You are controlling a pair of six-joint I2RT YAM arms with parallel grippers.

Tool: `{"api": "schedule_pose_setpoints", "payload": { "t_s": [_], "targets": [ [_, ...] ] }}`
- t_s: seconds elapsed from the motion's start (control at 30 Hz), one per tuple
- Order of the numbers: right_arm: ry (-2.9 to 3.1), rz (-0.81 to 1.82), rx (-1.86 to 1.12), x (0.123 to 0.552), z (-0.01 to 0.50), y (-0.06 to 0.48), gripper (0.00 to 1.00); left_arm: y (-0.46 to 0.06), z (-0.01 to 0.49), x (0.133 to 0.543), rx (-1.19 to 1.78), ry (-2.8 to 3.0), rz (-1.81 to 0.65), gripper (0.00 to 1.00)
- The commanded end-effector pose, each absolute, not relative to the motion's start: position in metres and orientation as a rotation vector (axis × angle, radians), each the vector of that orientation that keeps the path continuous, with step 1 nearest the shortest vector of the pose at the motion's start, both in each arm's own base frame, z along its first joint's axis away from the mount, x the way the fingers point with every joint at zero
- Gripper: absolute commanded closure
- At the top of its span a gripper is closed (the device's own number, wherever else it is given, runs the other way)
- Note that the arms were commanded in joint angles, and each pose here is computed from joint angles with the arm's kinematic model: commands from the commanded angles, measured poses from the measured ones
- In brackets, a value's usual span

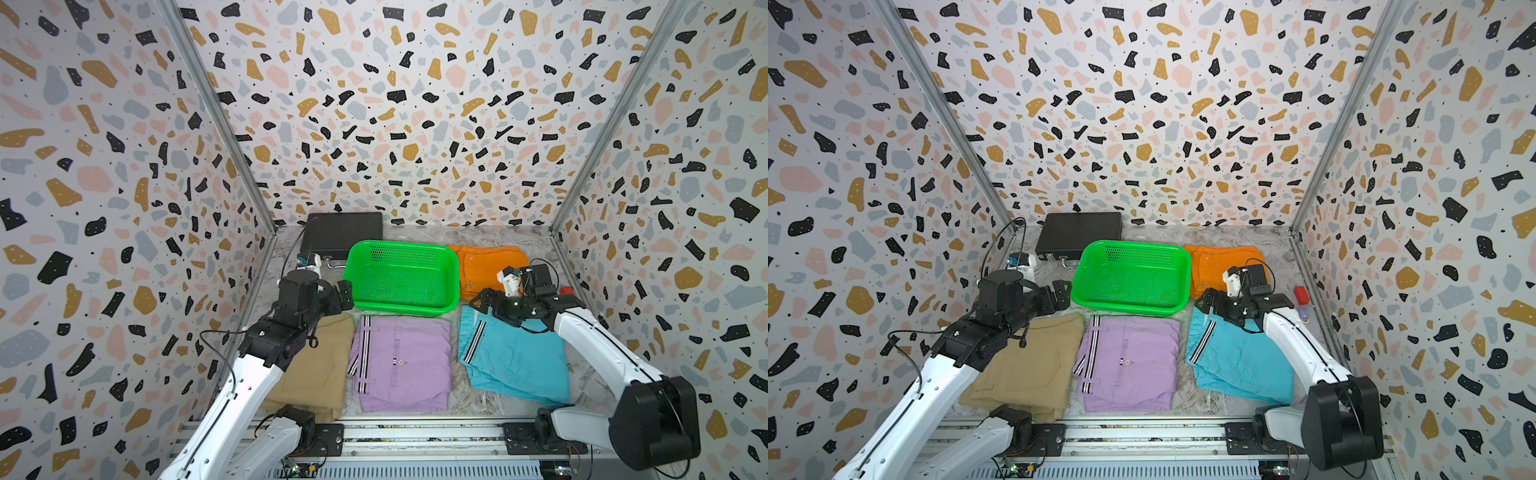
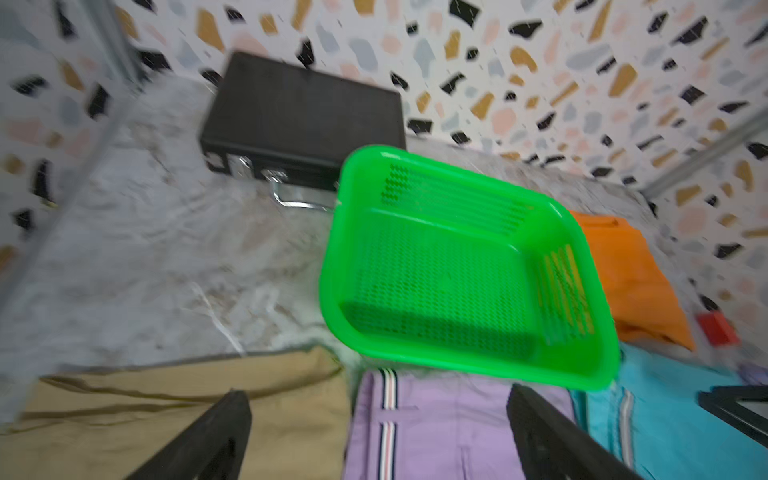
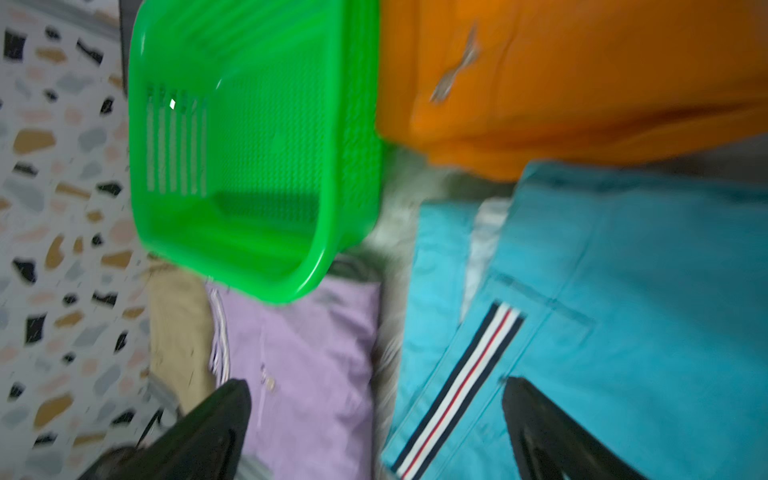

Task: Put the folded long pants in the basket
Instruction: Pick up the long pant at the center of the board.

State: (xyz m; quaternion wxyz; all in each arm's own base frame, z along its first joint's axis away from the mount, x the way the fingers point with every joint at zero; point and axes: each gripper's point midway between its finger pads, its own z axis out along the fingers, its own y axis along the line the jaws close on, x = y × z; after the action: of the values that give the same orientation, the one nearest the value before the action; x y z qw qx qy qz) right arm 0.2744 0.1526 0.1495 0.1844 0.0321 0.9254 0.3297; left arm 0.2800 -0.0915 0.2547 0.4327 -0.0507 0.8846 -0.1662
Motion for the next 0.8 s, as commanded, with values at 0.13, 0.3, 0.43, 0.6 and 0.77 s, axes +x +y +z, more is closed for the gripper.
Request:
{"api": "schedule_pose_setpoints", "payload": {
  "t_s": [0.13, 0.3, 0.43, 0.6, 0.77],
  "targets": [
    [2.756, 1.111, 0.021, 0.203, 0.139, 0.185, 0.0, -0.154, 0.17, 0.227, -0.134, 2.626, -0.897, 0.03],
    [2.826, 1.169, -0.053, 0.195, 0.124, 0.204, 0.0, -0.148, 0.129, 0.225, -0.188, 2.748, -0.823, 0.02],
    [2.891, 1.186, -0.132, 0.191, 0.109, 0.225, 0.01, -0.151, 0.117, 0.226, -0.176, 2.801, -0.817, 0.02],
    [2.965, 1.133, -0.177, 0.193, 0.087, 0.243, 0.04, -0.149, 0.11, 0.223, -0.164, 2.807, -0.801, 0.02],
    [3.042, 1.096, -0.175, 0.197, 0.06, 0.254, 0.08, -0.148, 0.108, 0.221, -0.178, 2.789, -0.812, 0.0]
  ]
}}
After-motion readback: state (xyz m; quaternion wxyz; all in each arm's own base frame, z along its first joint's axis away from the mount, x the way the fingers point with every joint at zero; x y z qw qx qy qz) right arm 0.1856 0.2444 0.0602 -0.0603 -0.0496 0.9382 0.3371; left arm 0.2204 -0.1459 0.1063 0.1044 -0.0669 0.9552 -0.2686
